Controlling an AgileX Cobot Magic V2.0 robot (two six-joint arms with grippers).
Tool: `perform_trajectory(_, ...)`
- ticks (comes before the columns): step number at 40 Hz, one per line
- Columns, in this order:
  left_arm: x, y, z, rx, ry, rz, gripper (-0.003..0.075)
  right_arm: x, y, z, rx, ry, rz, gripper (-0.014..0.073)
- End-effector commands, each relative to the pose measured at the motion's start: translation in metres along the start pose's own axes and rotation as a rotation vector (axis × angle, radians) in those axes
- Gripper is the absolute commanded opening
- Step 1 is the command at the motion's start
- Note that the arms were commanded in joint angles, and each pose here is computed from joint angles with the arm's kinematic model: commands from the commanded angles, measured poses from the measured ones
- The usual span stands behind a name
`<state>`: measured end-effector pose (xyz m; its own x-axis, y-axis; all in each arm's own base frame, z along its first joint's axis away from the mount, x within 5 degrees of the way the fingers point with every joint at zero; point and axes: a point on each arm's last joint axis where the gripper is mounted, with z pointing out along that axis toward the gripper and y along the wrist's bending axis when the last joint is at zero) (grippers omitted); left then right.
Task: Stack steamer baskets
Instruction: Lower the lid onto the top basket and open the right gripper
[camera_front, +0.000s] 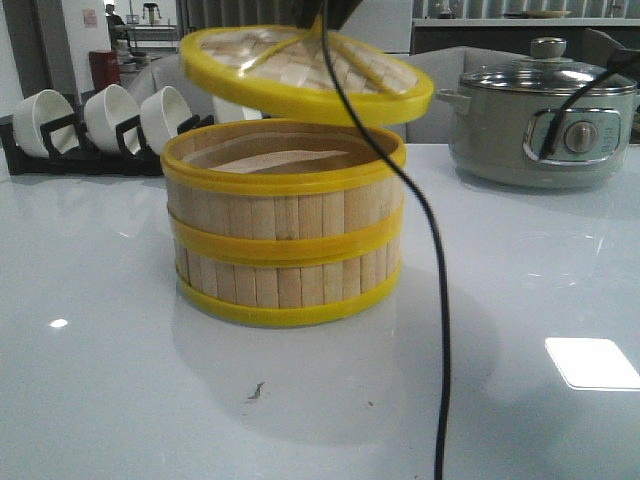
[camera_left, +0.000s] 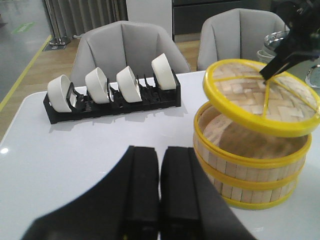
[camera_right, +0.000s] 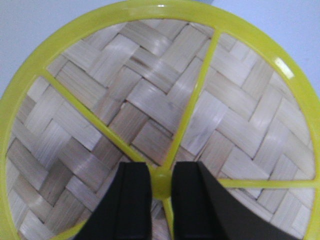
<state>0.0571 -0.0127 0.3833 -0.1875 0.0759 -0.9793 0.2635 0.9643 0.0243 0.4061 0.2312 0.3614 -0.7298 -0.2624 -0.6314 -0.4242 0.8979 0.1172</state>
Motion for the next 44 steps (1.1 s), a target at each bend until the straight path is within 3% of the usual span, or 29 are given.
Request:
perform_trajectory(1, -0.014, 0.000, -0.001, 0.005, -0.091, -0.008, 0.0102, -0.015, 0.006, -0.028, -0.014, -0.129, -0.029, 0.0057)
perform_trajectory(44, -0.014, 0.000, -0.001, 0.005, -0.091, -0.008, 0.0102, -0.008, 0.021, 0.000, -0.038, -0.087, -0.067, 0.0057)
